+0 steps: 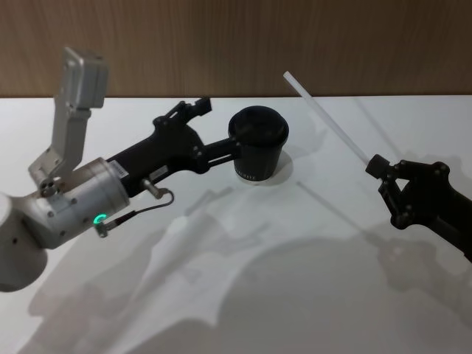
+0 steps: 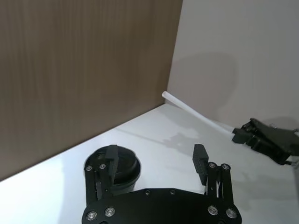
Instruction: Pick up the straw with one hand, pass it to the other hand, and insert it into the cup.
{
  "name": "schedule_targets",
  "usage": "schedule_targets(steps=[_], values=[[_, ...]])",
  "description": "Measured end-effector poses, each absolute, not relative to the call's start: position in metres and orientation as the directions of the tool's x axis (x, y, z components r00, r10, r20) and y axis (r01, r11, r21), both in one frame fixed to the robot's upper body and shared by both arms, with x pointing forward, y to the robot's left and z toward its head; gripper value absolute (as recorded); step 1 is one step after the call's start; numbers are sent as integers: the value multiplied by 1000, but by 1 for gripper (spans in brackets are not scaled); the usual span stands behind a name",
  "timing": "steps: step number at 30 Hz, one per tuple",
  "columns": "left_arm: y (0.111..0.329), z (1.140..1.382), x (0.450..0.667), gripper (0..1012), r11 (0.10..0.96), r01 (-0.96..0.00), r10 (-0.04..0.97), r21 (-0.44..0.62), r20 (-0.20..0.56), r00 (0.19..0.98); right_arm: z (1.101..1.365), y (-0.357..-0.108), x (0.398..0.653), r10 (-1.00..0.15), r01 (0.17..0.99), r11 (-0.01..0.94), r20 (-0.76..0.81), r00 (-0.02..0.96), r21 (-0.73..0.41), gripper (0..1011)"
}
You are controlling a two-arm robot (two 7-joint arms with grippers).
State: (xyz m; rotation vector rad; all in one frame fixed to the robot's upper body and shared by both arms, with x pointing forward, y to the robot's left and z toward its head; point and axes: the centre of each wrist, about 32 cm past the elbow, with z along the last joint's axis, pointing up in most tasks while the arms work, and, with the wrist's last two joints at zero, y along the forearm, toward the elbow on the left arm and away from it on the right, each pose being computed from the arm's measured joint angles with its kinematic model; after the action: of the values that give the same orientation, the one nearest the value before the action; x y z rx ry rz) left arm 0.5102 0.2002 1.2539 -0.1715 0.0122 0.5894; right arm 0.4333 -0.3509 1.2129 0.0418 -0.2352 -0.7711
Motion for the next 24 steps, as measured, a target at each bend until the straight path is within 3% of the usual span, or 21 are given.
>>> schedule_targets(steps=[12, 24], values=[[171, 1254, 535, 1003, 858, -488, 448, -160, -232, 864, 1213, -351, 433, -694, 685, 718, 195, 693, 123, 1], [153, 1251, 548, 1003, 873, -456, 379, -174, -346, 858, 1213, -351, 433, -695, 685, 718, 195, 692, 123, 0]])
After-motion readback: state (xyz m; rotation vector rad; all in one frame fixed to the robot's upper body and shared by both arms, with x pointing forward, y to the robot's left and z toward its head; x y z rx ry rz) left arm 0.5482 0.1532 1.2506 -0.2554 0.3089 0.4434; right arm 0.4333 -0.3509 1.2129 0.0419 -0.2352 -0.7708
